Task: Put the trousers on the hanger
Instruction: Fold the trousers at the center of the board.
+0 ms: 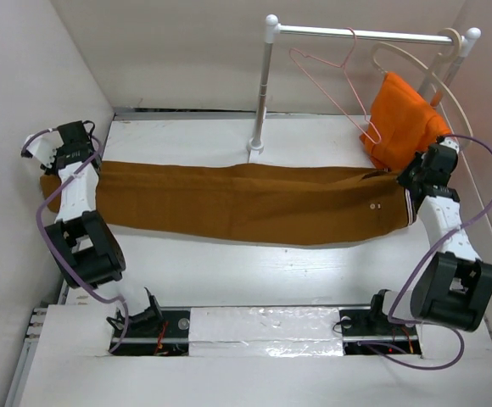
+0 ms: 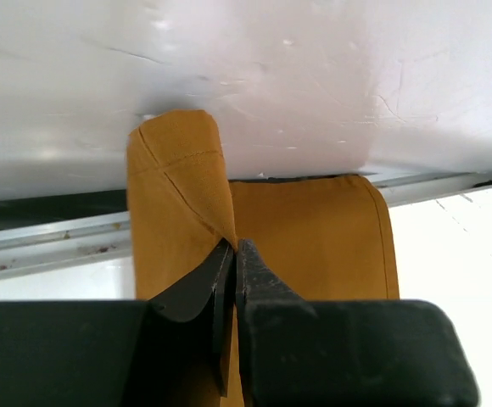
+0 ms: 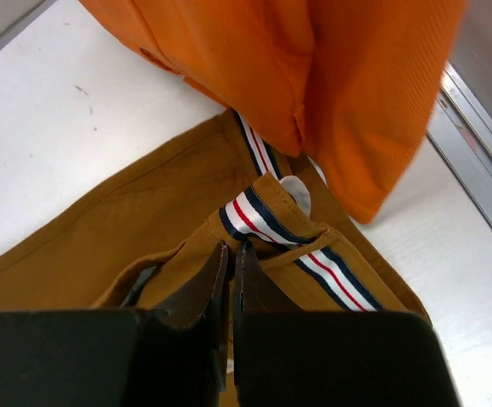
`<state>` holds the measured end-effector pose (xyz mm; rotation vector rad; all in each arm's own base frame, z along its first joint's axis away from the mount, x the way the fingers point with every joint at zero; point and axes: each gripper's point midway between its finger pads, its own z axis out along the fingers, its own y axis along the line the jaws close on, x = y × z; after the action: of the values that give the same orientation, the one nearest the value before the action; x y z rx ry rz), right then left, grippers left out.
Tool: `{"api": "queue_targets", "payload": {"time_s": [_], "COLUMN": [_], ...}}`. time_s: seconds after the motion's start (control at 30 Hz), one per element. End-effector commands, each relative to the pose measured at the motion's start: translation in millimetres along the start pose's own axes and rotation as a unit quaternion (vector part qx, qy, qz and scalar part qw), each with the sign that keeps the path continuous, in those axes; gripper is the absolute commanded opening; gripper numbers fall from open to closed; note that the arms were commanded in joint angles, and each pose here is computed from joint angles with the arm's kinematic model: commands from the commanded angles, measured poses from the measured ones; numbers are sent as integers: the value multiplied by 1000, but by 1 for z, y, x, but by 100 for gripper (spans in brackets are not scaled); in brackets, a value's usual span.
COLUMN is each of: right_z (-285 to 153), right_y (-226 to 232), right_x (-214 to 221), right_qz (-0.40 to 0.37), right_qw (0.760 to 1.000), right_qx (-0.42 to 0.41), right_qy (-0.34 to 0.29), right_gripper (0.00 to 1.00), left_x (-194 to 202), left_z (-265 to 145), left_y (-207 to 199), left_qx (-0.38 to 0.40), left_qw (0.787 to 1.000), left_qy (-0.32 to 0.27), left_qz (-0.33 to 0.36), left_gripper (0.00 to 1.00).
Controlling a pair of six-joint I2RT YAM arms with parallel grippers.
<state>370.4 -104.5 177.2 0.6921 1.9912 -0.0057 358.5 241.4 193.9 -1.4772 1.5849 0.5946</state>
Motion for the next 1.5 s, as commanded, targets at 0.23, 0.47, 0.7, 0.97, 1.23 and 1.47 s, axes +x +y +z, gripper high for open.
{"api": "queue_targets", "payload": {"time_s": [0.23,0.47,0.7,0.97,1.23,1.47], "right_z": [46,84,112,112,53,-10], "right_y": [23,27,43,57,64,43], "right_x": [-90,-86,-62,-49,-59,-30], "right_qz": [-17,-24,-46,-61,-71,-66], "right_qw": [995,997,998,997,994,991], "right_qx": [-15,-12,-16,-34,-45,-63], "right_qy": [-93,-76,-38,-26,-68,-100], "right_gripper": [0,0,2,47,78,71], "left_x": [-5,-12,19,31,35,45], "left_z": [31,39,68,70,56,30], "left_y": [-40,-77,-101,-121,-97,-73], "left_qx": [-9,11,14,44,39,50], "left_qw": [999,998,996,992,992,993], "left_qy": [-26,-45,-16,-9,-2,23], "left_qz": [31,39,87,120,121,107], "left_gripper": [0,0,1,44,70,75]}}
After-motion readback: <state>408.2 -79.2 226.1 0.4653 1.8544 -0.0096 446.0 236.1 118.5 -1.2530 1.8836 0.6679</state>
